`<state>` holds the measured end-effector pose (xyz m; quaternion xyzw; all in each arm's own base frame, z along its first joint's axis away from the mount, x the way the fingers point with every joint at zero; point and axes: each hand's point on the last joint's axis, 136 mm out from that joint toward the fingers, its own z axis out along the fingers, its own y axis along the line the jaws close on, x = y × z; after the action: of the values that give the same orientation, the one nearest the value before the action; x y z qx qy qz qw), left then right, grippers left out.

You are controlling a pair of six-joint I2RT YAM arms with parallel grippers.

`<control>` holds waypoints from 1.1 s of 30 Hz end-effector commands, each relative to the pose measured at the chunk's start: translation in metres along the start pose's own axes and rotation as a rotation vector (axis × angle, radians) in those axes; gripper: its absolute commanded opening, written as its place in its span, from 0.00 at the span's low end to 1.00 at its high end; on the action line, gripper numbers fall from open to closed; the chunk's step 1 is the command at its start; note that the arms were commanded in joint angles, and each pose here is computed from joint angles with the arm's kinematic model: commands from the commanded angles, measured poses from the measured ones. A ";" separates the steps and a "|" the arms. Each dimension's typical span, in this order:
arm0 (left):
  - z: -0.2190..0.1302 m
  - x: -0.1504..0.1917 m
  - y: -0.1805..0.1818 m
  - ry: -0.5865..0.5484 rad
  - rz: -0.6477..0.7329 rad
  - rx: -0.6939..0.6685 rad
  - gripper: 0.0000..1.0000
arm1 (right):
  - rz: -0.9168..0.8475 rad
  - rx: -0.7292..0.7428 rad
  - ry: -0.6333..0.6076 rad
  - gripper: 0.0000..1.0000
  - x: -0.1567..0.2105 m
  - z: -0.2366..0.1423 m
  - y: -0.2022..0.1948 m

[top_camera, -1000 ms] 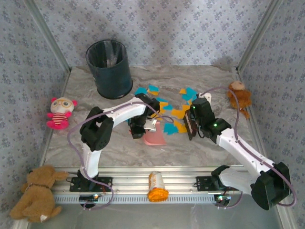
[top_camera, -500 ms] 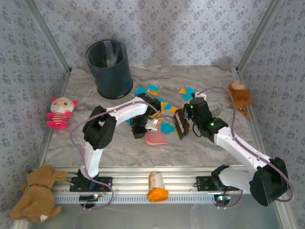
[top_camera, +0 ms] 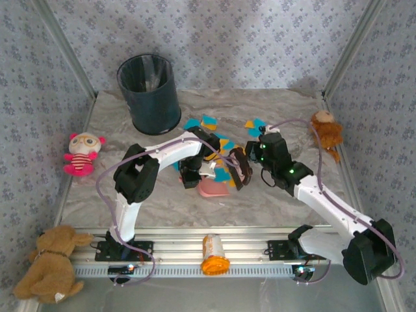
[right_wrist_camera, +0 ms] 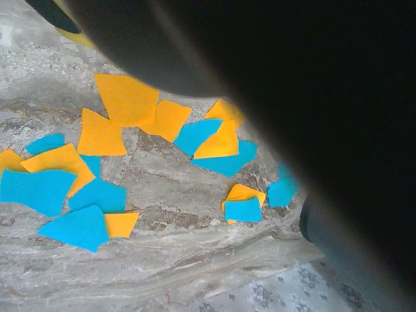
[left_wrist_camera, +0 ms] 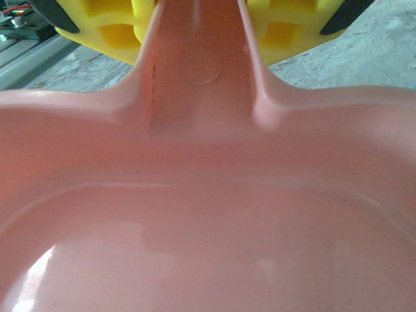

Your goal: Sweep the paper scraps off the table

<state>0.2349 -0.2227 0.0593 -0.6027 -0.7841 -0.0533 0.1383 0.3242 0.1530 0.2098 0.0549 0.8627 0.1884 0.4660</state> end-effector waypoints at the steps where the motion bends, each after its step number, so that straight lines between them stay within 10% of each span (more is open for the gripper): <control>1: 0.002 -0.001 -0.003 0.006 -0.005 0.025 0.00 | 0.028 0.015 -0.101 0.00 -0.023 -0.018 -0.004; 15: 0.005 -0.001 -0.001 0.006 -0.007 0.020 0.00 | -0.155 0.385 -0.119 0.00 -0.026 -0.041 -0.066; 33: 0.007 -0.002 0.000 0.016 -0.023 0.024 0.00 | -0.123 0.204 -0.021 0.00 0.016 0.001 -0.024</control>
<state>0.2372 -0.2242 0.0546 -0.6006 -0.7859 -0.0532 0.1373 0.3180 0.1196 0.1955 0.0518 0.8712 0.0393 0.4866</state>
